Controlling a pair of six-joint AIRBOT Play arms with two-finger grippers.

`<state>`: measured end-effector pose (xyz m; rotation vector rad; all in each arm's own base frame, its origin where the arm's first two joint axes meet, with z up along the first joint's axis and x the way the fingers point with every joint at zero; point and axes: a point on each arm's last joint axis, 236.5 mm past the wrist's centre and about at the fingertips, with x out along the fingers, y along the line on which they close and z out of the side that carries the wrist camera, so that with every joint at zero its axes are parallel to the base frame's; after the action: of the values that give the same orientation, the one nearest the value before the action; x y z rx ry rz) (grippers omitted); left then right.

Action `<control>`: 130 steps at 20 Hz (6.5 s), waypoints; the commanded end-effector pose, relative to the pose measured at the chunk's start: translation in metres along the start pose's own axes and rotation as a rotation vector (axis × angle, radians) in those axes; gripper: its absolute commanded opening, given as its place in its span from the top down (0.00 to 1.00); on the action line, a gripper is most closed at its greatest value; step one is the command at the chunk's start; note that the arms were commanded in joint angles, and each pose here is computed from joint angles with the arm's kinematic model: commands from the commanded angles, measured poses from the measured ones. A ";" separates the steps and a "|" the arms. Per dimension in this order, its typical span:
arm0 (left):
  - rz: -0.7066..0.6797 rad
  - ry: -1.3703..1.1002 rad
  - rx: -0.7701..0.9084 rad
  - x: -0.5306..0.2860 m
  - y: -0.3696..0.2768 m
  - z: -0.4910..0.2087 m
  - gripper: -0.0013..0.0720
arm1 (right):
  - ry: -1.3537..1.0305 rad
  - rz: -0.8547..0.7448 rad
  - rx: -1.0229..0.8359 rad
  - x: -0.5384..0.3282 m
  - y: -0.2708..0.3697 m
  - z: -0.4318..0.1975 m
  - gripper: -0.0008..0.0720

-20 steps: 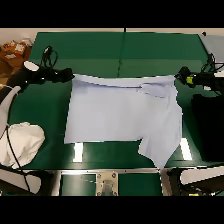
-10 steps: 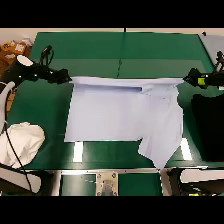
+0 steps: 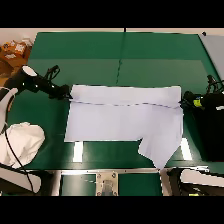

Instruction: Fold the shirts.

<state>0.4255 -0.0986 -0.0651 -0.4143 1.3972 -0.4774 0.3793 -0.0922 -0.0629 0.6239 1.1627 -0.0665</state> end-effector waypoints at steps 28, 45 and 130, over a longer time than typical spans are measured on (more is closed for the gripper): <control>-0.028 -0.117 -0.544 0.003 -0.019 -0.254 0.04 | 0.044 -0.029 0.265 -0.089 0.000 -0.081 0.96; -0.238 -0.290 -0.536 0.040 -0.043 -0.207 0.52 | -0.009 0.091 0.338 -0.080 0.022 -0.070 0.72; -0.072 -0.245 -0.082 -0.058 -0.042 0.054 0.07 | 0.297 0.390 0.000 0.055 0.013 -0.026 0.15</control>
<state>0.4745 -0.0962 0.0104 -0.5533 1.1520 -0.3882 0.3829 -0.0746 -0.1010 0.9015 1.2816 0.2994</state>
